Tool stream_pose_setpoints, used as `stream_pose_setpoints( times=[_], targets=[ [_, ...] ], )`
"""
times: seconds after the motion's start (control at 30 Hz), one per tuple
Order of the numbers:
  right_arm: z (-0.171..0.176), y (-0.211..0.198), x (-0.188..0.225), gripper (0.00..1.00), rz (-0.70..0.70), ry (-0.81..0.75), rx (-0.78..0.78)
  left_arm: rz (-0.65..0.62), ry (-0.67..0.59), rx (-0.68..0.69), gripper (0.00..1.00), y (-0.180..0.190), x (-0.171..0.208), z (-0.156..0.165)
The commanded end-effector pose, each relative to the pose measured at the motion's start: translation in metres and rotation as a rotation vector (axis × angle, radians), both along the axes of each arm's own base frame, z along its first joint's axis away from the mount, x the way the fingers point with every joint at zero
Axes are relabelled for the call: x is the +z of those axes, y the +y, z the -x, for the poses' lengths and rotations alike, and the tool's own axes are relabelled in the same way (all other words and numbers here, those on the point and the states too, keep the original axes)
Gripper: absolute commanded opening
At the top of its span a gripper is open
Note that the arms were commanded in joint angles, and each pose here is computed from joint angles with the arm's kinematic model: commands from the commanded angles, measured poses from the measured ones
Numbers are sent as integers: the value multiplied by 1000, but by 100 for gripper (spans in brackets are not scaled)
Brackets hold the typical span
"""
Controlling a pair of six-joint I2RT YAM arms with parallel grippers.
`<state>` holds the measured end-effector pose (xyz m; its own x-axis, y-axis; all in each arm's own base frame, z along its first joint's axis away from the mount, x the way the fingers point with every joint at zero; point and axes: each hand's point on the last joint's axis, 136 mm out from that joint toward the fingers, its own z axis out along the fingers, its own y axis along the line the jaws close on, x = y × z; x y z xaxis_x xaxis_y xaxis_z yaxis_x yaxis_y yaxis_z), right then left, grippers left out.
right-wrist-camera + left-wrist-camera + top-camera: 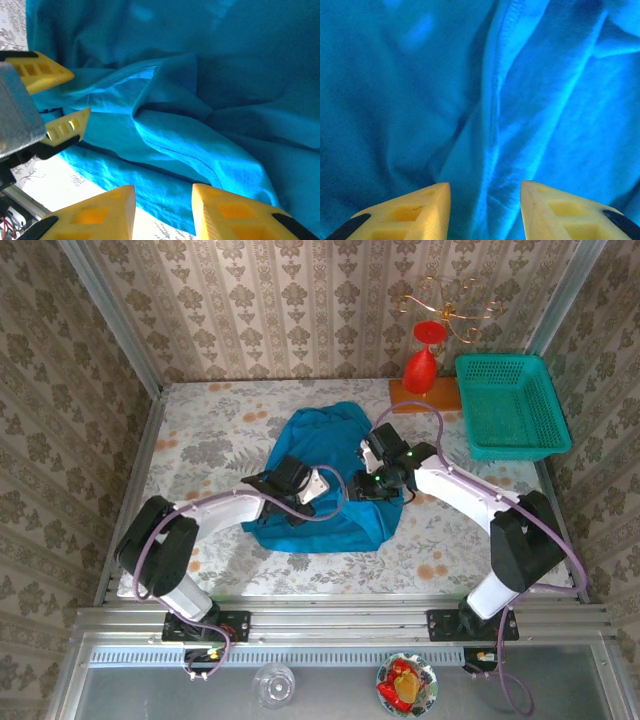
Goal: Fold the inside-out t-shirt
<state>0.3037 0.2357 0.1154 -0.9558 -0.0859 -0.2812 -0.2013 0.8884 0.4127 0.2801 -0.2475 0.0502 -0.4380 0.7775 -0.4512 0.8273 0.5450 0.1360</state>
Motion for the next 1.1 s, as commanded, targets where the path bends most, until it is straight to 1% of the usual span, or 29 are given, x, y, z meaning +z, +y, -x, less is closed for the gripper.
stream_pose_setpoints(
  times=[0.0, 0.17, 0.33, 0.47, 0.6, 0.63, 0.73, 0.77, 0.83, 0.93, 1.07],
  targets=[
    [0, 0, 2, 37, 39, -10, 1, -53, -13, -11, 42, 1, 1, -12],
    [6, -3, 1, 37, 74, -12, -7, -69, -9, -22, 40, -6, -3, -23],
    [14, -20, 1, 36, 116, -32, -57, -82, 39, -42, 37, -9, -9, -27],
    [22, -33, 7, 35, 130, -52, -94, -82, 70, -60, 27, -10, -13, -26],
    [31, -46, 10, 34, 141, -69, -138, -60, 128, -83, 26, -13, -15, -18],
    [33, -50, 19, 34, 130, -94, -150, -56, 140, -85, 24, -14, -16, -17],
    [41, -59, 24, 32, 126, -110, -187, -53, 156, -88, 12, -15, -16, -17],
    [44, -61, 26, 30, 114, -116, -200, -42, 157, -92, 8, -16, -12, -17],
    [51, -61, 28, 28, 78, -123, -227, -9, 153, -90, 3, -20, -1, -17],
    [63, -53, 25, 24, 4, -122, -262, 91, 143, -51, 0, -24, 28, -20],
    [73, -28, 17, 16, -108, -143, -272, 232, 119, -16, 0, -29, 74, -17]
  ],
)
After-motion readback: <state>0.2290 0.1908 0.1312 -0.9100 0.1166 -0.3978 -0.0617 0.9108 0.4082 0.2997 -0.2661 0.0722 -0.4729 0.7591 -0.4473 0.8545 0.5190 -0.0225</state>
